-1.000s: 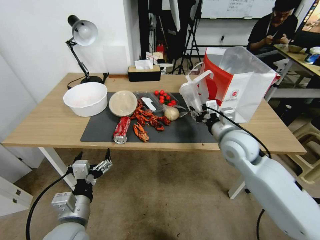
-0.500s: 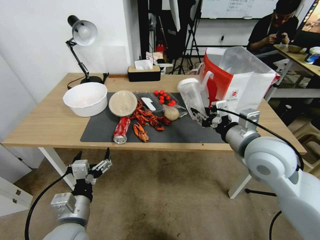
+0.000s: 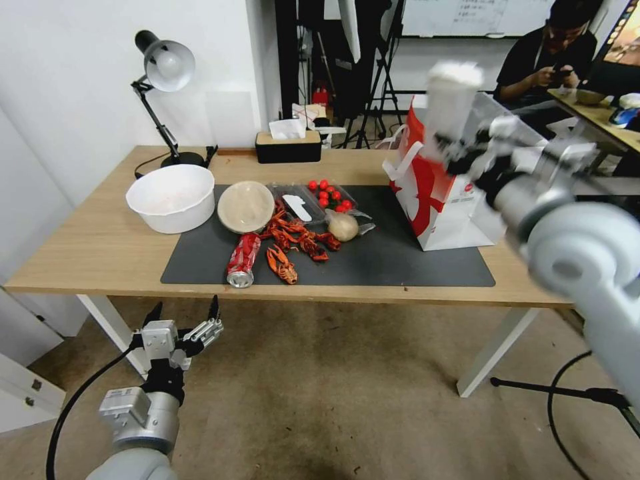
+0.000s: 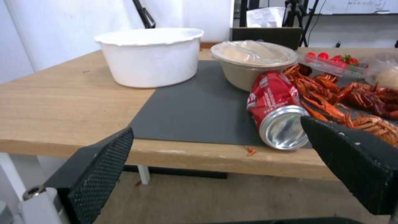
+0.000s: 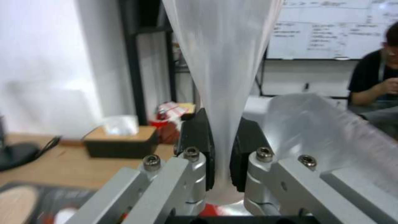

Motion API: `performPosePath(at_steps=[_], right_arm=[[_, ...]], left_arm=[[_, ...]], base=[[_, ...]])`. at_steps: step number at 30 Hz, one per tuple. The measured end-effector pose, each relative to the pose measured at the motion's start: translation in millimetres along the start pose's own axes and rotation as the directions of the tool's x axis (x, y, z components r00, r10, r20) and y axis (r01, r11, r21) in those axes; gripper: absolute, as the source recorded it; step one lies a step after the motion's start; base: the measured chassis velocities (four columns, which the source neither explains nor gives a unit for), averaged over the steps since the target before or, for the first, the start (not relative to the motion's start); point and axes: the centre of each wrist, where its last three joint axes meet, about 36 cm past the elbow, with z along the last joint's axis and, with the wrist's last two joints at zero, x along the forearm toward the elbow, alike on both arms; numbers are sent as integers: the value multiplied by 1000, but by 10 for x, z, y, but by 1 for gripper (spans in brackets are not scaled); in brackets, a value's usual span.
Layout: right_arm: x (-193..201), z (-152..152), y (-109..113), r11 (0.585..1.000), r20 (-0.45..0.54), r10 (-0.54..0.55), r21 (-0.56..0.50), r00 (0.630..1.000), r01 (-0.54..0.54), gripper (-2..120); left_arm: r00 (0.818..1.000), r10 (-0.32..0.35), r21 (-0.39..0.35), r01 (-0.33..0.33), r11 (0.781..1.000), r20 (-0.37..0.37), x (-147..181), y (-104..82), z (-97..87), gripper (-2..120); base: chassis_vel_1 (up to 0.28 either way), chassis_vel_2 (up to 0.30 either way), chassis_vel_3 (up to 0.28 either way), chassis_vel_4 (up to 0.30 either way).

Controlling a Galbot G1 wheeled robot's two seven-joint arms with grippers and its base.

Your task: Pick up the trash from the table and place it into the takeout bag.

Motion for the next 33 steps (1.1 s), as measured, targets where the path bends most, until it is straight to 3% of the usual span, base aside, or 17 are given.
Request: performPosePath(at_steps=[6, 15, 33], right_arm=[[-304, -158, -208, 997, -24, 64, -35, 998, -65, 5], [-531, -38, -312, 987, -130, 123, -90, 984, -135, 10], [-583, 17, -267, 977, -203, 117, -153, 972, -150, 76]], left_arm=[[1000, -2, 0, 2, 1000, -3, -3, 3, 16, 100], [1000, -5, -3, 5, 1000, -8, -7, 16, 34, 100], [1000, -3, -6, 3, 1000, -10, -36, 36, 49, 100]], base=[[0, 0, 0, 0], [0, 0, 0, 0], [0, 0, 0, 0]])
